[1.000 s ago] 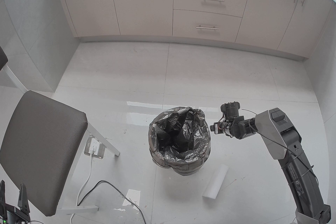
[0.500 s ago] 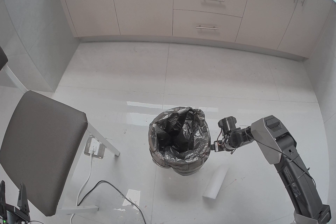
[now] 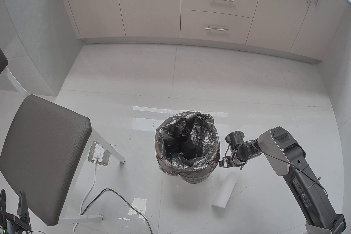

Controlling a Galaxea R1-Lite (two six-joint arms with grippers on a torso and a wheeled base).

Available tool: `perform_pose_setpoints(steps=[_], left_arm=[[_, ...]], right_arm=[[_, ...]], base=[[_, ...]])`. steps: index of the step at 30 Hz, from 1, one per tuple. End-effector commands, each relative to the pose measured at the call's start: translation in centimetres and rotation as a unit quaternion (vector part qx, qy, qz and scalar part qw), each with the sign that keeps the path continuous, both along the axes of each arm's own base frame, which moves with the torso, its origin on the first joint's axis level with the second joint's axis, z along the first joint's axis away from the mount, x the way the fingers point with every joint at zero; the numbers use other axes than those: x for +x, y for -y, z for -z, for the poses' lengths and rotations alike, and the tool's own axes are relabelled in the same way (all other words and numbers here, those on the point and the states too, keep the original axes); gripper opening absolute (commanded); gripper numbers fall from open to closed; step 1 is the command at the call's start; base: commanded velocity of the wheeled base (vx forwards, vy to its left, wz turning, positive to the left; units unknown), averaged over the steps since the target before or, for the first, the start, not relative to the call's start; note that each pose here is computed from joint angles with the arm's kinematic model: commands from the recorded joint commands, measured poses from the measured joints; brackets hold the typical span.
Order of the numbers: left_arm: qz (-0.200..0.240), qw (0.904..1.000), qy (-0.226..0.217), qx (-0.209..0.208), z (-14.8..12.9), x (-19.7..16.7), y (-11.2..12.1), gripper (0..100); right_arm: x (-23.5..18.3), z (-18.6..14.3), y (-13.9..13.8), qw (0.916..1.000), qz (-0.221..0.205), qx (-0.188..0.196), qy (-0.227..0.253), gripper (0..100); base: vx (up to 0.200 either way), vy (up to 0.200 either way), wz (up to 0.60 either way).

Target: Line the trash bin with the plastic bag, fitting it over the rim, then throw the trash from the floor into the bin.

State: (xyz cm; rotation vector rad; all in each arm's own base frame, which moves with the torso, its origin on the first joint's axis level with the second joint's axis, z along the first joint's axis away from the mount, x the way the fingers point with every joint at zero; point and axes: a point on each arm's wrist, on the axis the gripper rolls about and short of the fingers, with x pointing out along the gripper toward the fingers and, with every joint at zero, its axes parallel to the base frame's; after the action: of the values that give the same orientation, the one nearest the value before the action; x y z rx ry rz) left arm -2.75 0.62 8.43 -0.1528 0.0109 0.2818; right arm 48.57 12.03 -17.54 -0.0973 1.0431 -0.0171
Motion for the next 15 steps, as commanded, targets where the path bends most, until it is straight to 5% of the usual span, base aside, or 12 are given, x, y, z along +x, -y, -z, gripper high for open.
perform_pose_setpoints(steps=[1, 9, 15], left_arm=[[0.0, 1.0, 0.007, 0.0, 0.0, -0.1, 0.0, 100], [0.0, 1.0, 0.007, -0.001, 0.0, -0.1, 0.0, 100], [0.0, 1.0, 0.007, -0.001, 0.0, -0.1, 0.0, 100]], right_arm=[[-0.7, 1.0, -0.4, 0.9997, -0.008, -0.001, -0.025, 100], [-2.6, 3.1, -0.5, 0.9947, -0.014, -0.021, -0.099, 100], [-2.7, 3.1, -0.6, 0.9947, -0.015, -0.021, -0.1, 100]], base=[[0.0, 0.0, 0.0], [0.0, 0.0, 0.0], [0.0, 0.0, 0.0]])
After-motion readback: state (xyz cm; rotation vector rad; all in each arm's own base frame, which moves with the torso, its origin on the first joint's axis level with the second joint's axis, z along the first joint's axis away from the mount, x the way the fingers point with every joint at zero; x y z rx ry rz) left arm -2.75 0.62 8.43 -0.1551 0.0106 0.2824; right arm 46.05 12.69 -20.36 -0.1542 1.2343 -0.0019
